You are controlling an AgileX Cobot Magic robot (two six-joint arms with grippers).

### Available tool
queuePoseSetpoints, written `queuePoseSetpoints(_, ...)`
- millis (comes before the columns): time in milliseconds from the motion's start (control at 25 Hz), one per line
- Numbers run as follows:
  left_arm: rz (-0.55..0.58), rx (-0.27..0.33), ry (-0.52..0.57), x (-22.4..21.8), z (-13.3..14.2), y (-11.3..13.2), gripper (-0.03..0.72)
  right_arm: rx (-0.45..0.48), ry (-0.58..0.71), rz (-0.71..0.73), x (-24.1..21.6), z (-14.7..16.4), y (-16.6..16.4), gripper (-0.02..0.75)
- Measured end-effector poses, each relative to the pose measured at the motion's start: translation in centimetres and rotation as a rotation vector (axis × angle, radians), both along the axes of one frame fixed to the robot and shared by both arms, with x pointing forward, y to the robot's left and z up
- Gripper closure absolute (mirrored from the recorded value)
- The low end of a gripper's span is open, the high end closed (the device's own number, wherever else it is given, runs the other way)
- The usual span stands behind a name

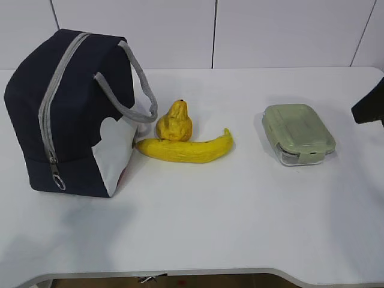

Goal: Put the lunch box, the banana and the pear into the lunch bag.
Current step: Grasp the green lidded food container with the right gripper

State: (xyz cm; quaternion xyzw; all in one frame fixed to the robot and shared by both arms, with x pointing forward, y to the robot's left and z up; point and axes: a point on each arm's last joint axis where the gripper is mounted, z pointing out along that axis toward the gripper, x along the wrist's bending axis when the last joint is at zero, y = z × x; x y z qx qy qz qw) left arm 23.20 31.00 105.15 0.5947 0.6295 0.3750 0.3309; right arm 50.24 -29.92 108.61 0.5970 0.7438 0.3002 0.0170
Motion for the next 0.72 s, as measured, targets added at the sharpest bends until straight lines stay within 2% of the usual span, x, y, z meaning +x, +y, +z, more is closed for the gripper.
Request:
queuePoseSetpoints(160, 0.0, 0.0, 0.0, 0.0, 0.0, 0.0, 0.246, 0.243, -0.029, 0.009, 2.5, -0.3, -2.0, 0.202)
queuePoseSetpoints(240, 0.0, 0.0, 0.0, 0.0, 0.0, 0.0, 0.251, 0.3, -0.056, -0.001, 3.8, -0.7, -2.9, 0.202)
queuePoseSetpoints(480, 0.0, 0.0, 0.0, 0.0, 0.0, 0.0, 0.282, 0.28, -0.032, 0.005, 6.0, -2.3, -4.4, 0.202)
queuePoseSetpoints(720, 0.0, 0.0, 0.0, 0.0, 0.0, 0.0, 0.297, 0.274, -0.025, 0.008, 6.3, -2.6, -4.5, 0.203)
